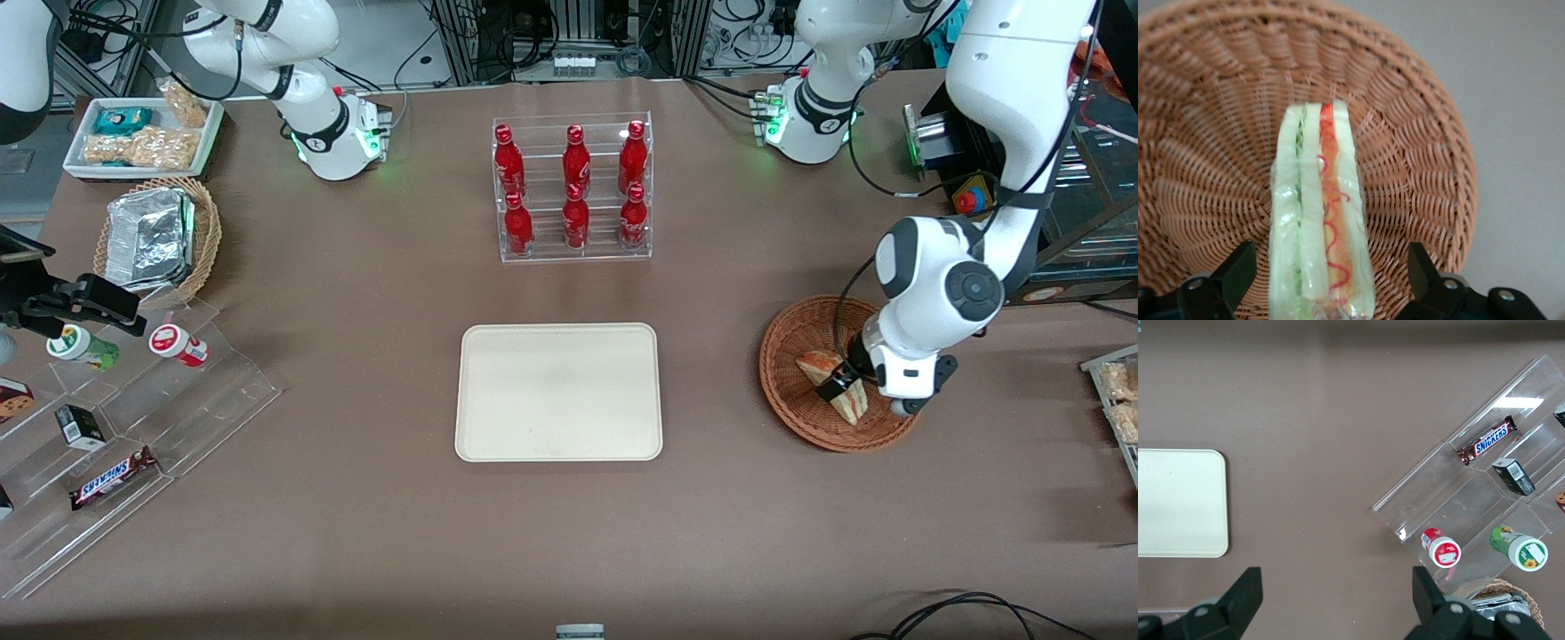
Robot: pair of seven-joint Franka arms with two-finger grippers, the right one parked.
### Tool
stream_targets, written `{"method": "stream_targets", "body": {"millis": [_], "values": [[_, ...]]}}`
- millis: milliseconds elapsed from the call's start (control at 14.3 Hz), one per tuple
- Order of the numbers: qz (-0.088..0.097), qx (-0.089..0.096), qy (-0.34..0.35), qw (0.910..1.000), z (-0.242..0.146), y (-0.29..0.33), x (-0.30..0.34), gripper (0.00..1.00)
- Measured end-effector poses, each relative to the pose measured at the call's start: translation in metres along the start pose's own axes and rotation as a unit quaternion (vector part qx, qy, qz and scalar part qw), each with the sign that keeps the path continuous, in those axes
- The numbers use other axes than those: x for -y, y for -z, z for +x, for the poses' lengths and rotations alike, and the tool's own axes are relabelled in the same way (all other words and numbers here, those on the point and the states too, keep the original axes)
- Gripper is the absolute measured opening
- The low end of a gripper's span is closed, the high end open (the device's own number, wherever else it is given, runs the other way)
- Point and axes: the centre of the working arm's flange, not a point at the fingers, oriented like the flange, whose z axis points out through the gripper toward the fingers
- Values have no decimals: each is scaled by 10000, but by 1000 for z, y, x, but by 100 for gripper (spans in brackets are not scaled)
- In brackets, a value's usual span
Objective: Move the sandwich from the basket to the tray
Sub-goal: 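Lift the sandwich and carry it over the cream tray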
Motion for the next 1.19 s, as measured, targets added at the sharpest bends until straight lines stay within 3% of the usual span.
{"method": "stream_targets", "body": {"millis": [70, 349, 558, 767, 907, 1047, 1186], "values": [[6, 13, 57, 10000, 0, -2, 0, 93], [-84, -82, 268, 9996, 8, 10, -3, 50], [-98, -123, 277, 9995, 16, 34, -12, 28], [292, 164, 171, 9993, 17, 91, -31, 20], [496, 304, -84, 9983, -2, 127, -56, 15], [561, 343, -604, 9960, -40, 134, -87, 15], [643, 424, -1419, 9869, -99, 120, -124, 15]]}}
